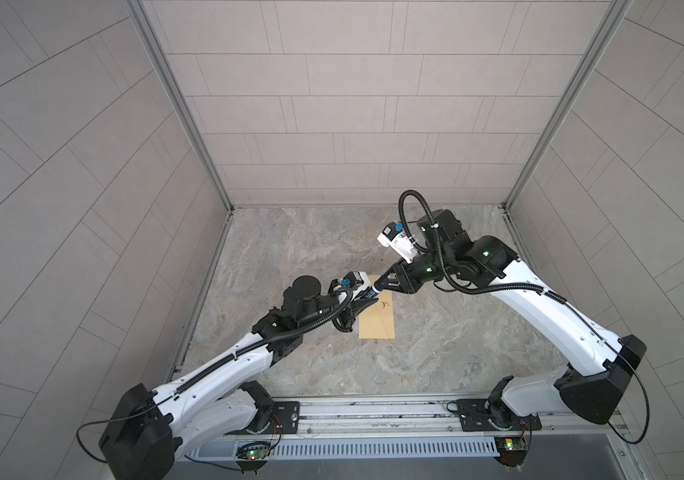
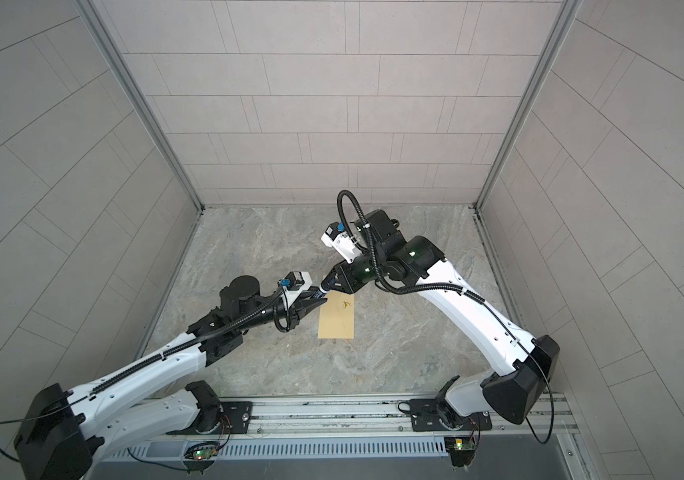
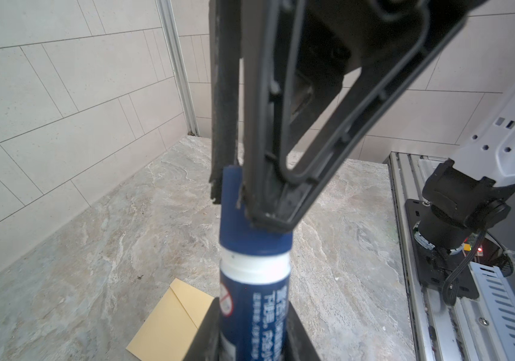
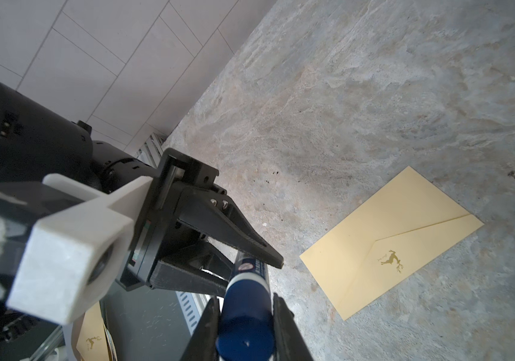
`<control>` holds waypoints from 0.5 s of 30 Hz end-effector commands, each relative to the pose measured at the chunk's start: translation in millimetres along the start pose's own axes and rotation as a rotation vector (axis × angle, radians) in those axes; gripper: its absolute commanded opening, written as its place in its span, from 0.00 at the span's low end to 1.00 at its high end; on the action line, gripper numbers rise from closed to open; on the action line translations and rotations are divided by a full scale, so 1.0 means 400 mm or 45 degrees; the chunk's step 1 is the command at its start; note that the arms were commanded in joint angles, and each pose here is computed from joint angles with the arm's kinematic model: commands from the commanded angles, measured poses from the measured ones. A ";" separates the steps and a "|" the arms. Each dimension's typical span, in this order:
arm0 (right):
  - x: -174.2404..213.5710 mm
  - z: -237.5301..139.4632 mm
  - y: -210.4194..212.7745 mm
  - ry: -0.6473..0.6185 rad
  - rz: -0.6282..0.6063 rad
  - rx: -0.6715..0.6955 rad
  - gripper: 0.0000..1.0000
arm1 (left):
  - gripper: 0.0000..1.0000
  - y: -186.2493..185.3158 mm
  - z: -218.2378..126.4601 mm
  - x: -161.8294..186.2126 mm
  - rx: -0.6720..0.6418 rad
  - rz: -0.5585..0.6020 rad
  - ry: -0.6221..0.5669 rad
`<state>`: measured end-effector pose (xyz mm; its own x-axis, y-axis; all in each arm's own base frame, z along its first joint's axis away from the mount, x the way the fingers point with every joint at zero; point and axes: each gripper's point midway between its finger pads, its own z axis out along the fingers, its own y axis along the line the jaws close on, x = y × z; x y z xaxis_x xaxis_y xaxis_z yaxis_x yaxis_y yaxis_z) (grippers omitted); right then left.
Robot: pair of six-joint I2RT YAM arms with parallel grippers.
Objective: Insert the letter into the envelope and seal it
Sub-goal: 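Press the dark-blue cap onto the glue stick tip with the right gripper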
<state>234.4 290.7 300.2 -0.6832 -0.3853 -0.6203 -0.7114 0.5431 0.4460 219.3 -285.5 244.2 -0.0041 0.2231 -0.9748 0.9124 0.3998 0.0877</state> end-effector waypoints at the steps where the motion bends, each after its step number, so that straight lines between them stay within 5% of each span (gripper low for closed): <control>1: 0.054 0.043 0.052 0.126 -0.050 -0.101 0.21 | 0.00 0.013 -0.009 -0.112 -0.030 0.074 -0.166; 15: 0.174 0.188 0.056 0.225 0.055 -0.168 0.20 | 0.00 0.036 -0.023 -0.169 -0.102 0.045 -0.314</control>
<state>236.7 312.8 252.9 -0.6822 -0.3806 -0.6243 -0.7075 0.5592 0.4322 218.8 -276.0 200.1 -0.1375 0.3056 -0.9422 0.8980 0.4398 0.0116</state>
